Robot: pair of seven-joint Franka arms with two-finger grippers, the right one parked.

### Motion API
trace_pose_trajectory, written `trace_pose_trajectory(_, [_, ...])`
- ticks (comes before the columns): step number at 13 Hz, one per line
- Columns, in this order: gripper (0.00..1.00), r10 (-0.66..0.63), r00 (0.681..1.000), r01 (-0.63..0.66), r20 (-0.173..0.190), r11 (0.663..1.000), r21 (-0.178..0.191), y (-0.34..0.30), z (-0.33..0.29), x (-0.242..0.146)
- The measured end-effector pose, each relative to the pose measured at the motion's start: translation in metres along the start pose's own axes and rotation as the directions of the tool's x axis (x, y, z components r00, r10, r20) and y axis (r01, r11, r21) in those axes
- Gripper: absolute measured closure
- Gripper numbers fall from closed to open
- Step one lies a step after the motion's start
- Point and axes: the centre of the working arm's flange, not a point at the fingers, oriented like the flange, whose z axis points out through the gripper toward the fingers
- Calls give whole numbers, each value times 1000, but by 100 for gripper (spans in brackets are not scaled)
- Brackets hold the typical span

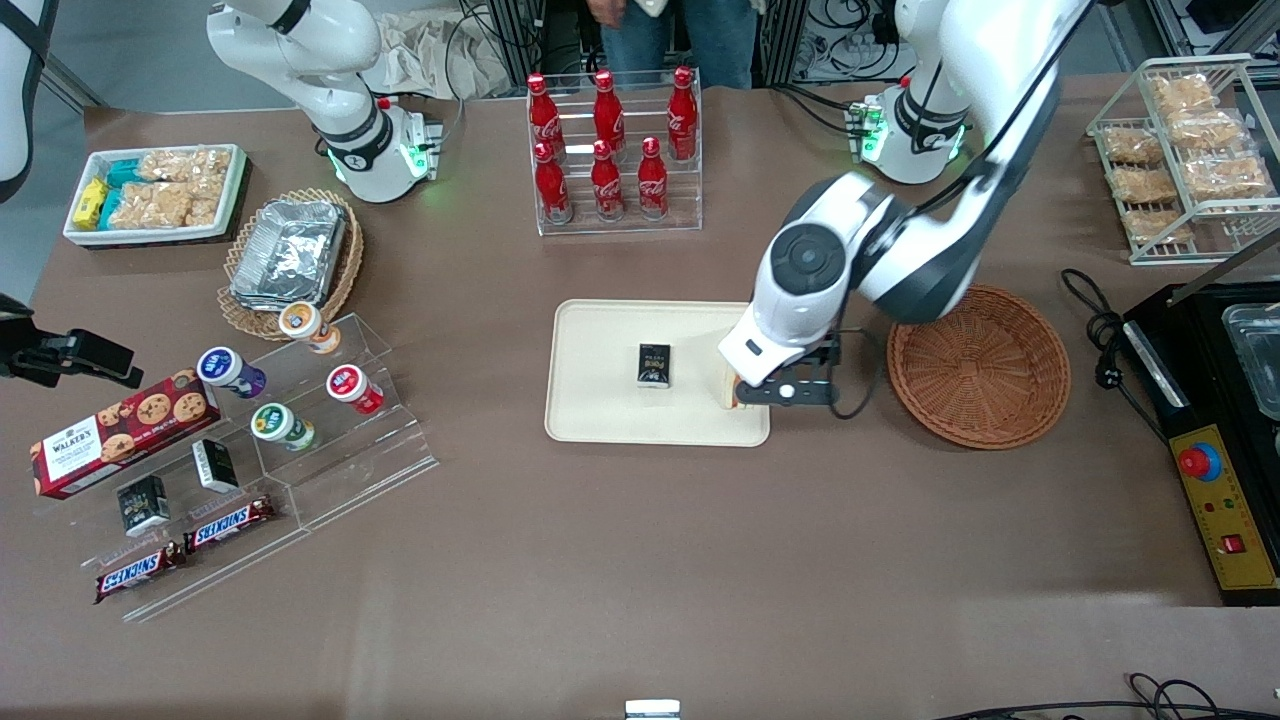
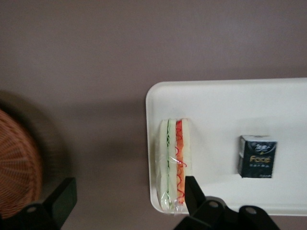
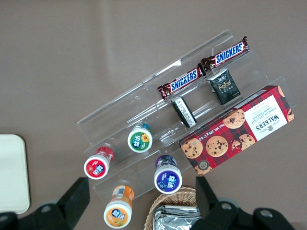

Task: Place sandwich from basket to tray

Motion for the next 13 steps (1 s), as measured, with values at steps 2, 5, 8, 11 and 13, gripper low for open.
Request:
trace_pose_trajectory(2, [0, -13, 999, 12, -38, 1000, -13, -21, -52, 12])
trace_pose_trajectory(5, [0, -36, 997, 31, -69, 997, -70, -71, -96, 28])
trace_pose_trajectory(8, [0, -17, 998, 12, -64, 997, -74, -120, -129, 25])
trace_pose_trajectory(11, [0, 4, 998, -9, -64, 996, -86, -187, -166, 15])
trace_pose_trajectory(13, [0, 19, 997, -28, -79, 993, -117, -252, -193, 3])
